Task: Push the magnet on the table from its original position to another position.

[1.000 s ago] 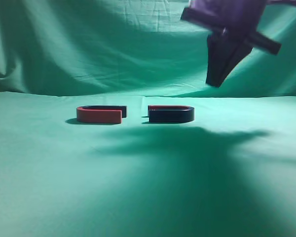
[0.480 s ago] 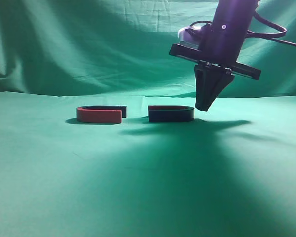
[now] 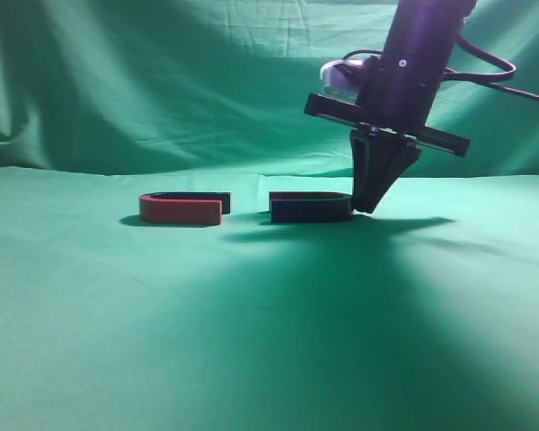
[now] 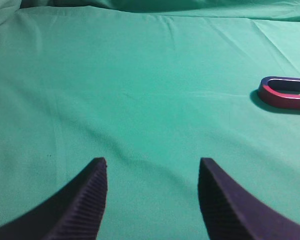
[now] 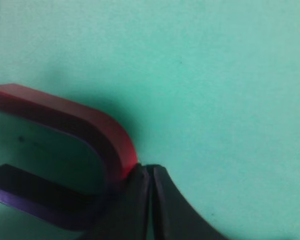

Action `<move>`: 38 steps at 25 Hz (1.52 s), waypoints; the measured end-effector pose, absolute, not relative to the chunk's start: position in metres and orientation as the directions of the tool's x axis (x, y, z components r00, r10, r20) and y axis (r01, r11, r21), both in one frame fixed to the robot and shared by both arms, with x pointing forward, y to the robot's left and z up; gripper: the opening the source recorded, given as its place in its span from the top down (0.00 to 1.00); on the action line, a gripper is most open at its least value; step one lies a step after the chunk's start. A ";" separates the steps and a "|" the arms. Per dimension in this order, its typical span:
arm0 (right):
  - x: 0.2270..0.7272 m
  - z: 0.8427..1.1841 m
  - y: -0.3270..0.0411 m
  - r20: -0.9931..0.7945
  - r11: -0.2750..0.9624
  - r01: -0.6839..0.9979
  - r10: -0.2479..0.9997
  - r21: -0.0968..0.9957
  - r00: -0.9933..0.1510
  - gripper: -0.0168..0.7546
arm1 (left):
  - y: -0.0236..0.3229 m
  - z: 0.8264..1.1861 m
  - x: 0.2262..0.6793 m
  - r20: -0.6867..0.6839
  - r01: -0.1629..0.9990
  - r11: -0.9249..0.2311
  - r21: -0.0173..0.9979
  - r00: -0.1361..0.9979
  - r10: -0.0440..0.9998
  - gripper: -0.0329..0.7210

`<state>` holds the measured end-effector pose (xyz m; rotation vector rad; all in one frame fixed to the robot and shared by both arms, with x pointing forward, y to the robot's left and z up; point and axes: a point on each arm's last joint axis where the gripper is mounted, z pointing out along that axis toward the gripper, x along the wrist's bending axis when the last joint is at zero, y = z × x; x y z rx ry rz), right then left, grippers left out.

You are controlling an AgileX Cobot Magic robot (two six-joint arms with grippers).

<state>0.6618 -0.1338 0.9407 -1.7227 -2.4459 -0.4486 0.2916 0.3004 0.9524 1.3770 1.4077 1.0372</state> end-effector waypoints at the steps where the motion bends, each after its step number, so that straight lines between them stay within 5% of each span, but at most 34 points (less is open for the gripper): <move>1: 0.662 0.940 -0.132 0.262 0.313 0.933 0.899 0.176 -0.351 0.98 | 0.300 0.952 0.292 -0.038 0.260 0.035 0.965 0.007 0.999 0.46; 18: 0.656 0.961 -0.092 0.242 0.387 0.899 0.870 0.206 -0.429 0.98 | 0.300 0.952 0.292 -0.038 0.260 0.035 0.965 0.007 0.999 0.46; 21: 0.659 0.986 -0.094 0.201 0.401 0.897 0.878 0.186 -0.434 0.98 | 0.300 0.952 0.292 -0.038 0.260 0.035 0.965 0.007 0.999 0.46; 29: 0.643 1.077 -0.106 0.171 0.325 0.877 0.900 0.354 -0.402 0.98 | 0.300 0.952 0.292 -0.038 0.260 0.035 0.965 0.007 0.999 0.46; 38: 0.539 1.201 -0.151 0.176 0.257 0.778 0.889 0.573 -0.422 0.98 | 0.300 0.952 0.292 -0.038 0.260 0.035 0.965 0.007 0.999 0.46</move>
